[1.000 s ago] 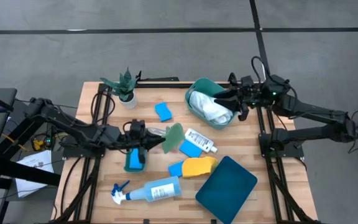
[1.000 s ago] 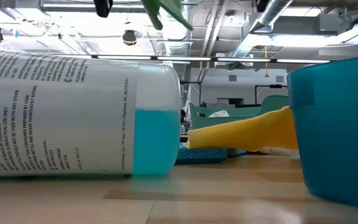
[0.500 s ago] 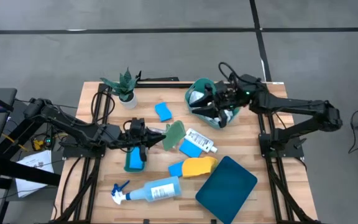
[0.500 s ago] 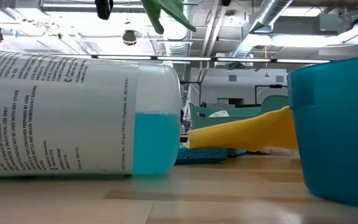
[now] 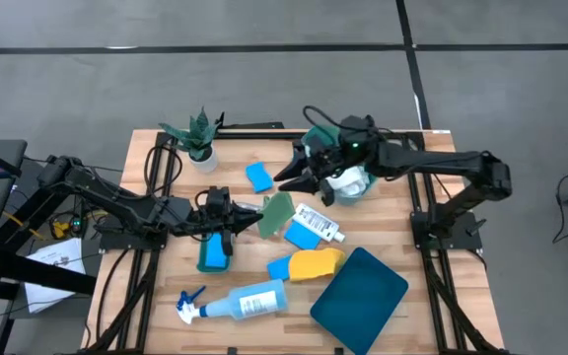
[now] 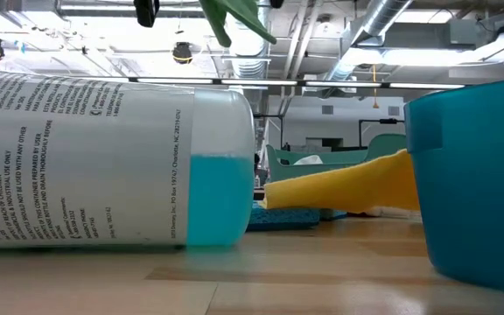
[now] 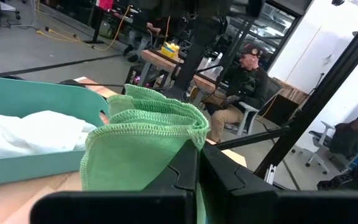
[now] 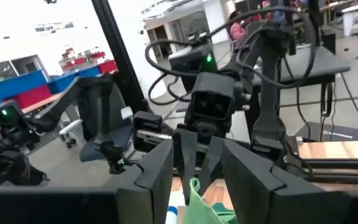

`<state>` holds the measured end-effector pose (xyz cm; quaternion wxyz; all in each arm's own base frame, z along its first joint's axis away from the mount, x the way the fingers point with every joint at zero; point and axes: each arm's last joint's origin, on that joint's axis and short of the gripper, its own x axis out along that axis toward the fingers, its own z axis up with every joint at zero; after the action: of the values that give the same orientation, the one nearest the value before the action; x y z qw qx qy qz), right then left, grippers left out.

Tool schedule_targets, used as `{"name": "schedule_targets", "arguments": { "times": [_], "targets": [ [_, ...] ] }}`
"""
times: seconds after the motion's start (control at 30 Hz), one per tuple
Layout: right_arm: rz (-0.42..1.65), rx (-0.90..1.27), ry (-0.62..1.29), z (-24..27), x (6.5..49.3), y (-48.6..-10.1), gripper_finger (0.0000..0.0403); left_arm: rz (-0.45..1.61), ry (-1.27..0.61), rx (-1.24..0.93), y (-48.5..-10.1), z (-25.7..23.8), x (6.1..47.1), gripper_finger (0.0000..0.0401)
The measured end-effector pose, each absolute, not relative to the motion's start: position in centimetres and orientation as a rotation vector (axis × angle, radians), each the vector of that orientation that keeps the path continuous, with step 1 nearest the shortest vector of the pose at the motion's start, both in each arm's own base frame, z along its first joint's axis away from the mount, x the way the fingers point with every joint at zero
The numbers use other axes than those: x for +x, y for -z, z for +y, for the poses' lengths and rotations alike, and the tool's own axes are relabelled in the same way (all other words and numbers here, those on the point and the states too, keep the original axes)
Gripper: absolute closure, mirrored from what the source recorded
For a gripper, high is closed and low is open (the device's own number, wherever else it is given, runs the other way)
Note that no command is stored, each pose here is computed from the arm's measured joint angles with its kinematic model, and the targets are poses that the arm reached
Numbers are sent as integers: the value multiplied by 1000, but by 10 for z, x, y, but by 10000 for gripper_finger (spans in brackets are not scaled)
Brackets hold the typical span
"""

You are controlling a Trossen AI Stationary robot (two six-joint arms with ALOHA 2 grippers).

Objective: Pick & Place Kitchen Items
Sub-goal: Put the green towel into the big green bin

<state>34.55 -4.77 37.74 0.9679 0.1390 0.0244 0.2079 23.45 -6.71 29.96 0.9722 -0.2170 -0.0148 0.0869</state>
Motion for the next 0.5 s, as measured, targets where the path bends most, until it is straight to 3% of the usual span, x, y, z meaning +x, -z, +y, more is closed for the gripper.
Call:
{"name": "schedule_targets", "arguments": {
  "times": [0.27, 0.5],
  "targets": [
    [82, 174, -468, -33, 369, -356, 272, -36, -174, -440, -300, -67, 235, 401],
    [81, 113, -489, -27, 376, -348, 240, -45, -178, -443, -301, -67, 234, 401]
  ]
}}
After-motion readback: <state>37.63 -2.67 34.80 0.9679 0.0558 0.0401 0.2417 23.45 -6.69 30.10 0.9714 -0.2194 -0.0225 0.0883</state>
